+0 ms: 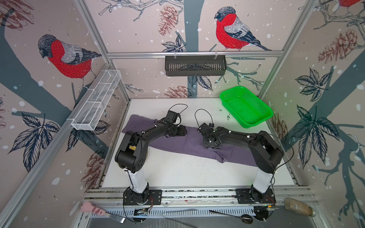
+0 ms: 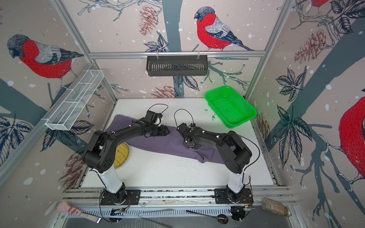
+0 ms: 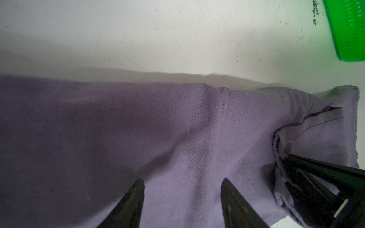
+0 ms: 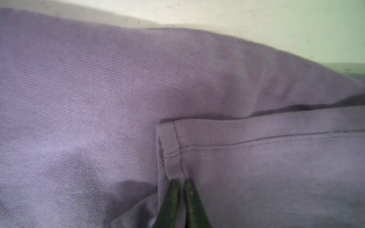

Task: Fold and stack the trousers
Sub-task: Smooth out the trousers at the center of the table.

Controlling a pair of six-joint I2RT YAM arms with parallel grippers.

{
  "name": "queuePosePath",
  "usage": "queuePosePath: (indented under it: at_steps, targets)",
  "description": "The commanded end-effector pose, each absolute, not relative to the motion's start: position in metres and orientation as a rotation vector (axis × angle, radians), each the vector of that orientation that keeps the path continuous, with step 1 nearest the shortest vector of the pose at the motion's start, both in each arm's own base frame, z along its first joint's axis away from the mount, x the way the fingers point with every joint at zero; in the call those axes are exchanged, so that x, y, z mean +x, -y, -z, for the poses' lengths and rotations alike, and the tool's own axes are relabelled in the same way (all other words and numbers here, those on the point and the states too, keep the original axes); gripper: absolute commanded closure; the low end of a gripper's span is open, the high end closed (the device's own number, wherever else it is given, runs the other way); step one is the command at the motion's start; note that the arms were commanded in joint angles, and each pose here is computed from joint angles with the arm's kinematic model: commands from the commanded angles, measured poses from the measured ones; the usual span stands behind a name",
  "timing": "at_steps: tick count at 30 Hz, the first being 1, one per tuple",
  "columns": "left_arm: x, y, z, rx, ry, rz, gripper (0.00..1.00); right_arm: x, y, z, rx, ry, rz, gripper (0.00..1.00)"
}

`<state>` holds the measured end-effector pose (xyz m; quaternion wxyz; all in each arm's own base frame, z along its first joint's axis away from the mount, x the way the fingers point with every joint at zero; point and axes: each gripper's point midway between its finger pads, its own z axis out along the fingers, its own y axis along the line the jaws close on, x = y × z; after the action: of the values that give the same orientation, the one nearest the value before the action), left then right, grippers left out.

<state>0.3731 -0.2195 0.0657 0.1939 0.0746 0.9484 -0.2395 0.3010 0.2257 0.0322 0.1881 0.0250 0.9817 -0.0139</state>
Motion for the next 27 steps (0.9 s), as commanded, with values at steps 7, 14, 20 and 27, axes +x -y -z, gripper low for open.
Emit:
queuePosePath:
  at_steps: [7,14,20,27]
  targets:
    - [0.374,0.219,-0.062,0.215,-2.662,0.665,0.37,0.300,-0.173,-0.076,0.187,-2.680,0.126,0.96]
    - [0.375,0.218,-0.057,0.211,-2.674,0.654,0.37,0.298,-0.106,-0.111,0.298,-2.606,0.149,0.96]
    - [0.377,0.216,-0.056,0.205,-2.677,0.646,0.37,0.291,-0.035,-0.128,0.372,-2.552,0.159,0.95]
    - [0.378,0.214,-0.052,0.198,-2.689,0.632,0.37,0.288,0.021,-0.134,0.538,-2.418,0.029,0.94]
